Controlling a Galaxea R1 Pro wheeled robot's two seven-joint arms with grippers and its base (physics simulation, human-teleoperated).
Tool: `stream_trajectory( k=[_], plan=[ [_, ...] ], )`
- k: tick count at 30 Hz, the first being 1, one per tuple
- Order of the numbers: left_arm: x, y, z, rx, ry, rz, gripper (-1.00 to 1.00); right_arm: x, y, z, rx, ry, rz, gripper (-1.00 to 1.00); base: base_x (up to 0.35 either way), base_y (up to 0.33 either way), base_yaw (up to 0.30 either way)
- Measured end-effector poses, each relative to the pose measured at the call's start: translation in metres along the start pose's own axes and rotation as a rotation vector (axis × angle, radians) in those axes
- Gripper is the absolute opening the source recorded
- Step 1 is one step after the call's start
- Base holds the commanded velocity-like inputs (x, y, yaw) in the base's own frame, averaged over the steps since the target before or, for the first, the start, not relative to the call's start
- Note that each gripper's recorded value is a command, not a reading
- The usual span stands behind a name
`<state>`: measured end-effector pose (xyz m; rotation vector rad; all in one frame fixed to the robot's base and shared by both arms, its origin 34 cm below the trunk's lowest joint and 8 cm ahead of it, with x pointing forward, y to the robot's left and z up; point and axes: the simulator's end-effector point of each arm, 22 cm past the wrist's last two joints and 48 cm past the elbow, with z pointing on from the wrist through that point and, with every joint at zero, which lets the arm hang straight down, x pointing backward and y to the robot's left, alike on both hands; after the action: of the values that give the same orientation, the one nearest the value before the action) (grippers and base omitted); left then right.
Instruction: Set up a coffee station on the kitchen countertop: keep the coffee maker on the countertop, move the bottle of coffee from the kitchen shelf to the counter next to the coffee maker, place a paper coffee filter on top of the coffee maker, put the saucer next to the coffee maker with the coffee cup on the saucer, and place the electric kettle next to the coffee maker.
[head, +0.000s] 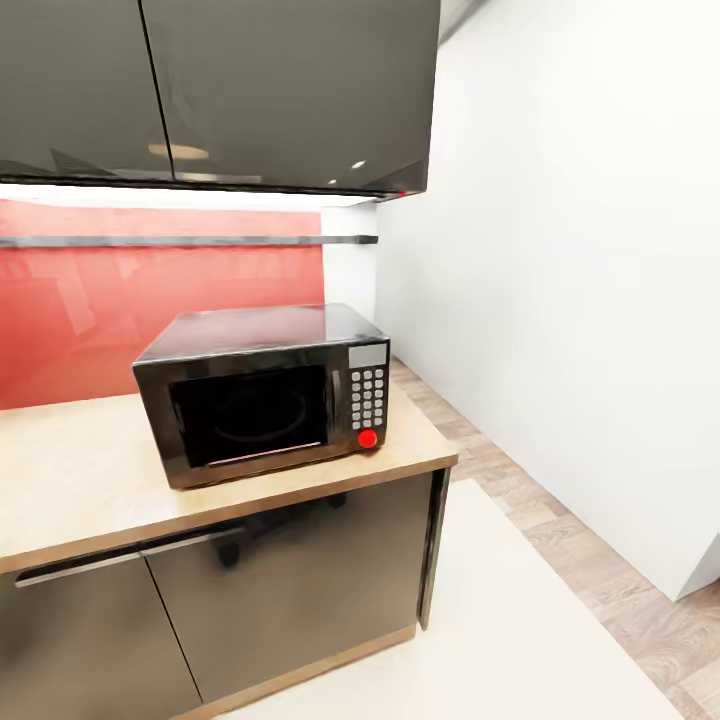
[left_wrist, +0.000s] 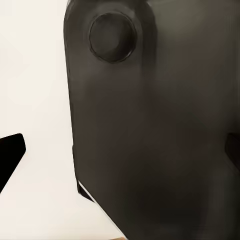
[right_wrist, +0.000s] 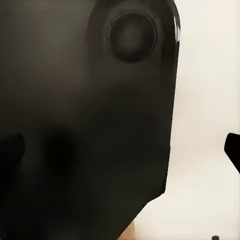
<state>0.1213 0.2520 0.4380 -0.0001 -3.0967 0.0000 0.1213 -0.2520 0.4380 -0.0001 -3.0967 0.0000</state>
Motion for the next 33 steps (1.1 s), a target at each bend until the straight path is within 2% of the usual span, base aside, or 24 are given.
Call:
stream_trajectory(
  k=[6, 14, 23, 26, 27, 33],
  plan=[
    [0.004, -0.003, 0.000, 0.002, 0.017, -0.004, 1.00, 0.000, 0.024, 0.000, -0.040, -0.001, -0.003, 1.00, 0.000, 0.000, 0.000],
    [-0.007, -0.005, 0.000, 0.003, -0.019, -0.006, 1.00, -0.028, 0.058, -0.003, -0.081, -0.054, 0.000, 1.00, 0.000, 0.000, 0.000],
    [-0.007, -0.003, 0.000, 0.002, -0.020, -0.005, 1.00, -0.035, 0.054, -0.003, -0.074, -0.078, 0.000, 1.00, 0.000, 0.000, 0.131],
    [-0.005, -0.003, 0.000, 0.003, -0.016, 0.009, 1.00, -0.037, 0.054, -0.003, -0.074, -0.090, -0.008, 1.00, 0.000, 0.000, 0.194],
    [-0.005, -0.003, 0.000, 0.002, -0.015, 0.009, 1.00, -0.045, 0.054, -0.004, -0.074, -0.125, -0.007, 1.00, 0.000, 0.000, 0.184],
    [-0.001, -0.001, -0.002, -0.002, -0.006, -0.009, 1.00, -0.043, 0.054, -0.006, -0.074, -0.122, -0.008, 1.00, 0.000, 0.000, 0.180]
  ],
)
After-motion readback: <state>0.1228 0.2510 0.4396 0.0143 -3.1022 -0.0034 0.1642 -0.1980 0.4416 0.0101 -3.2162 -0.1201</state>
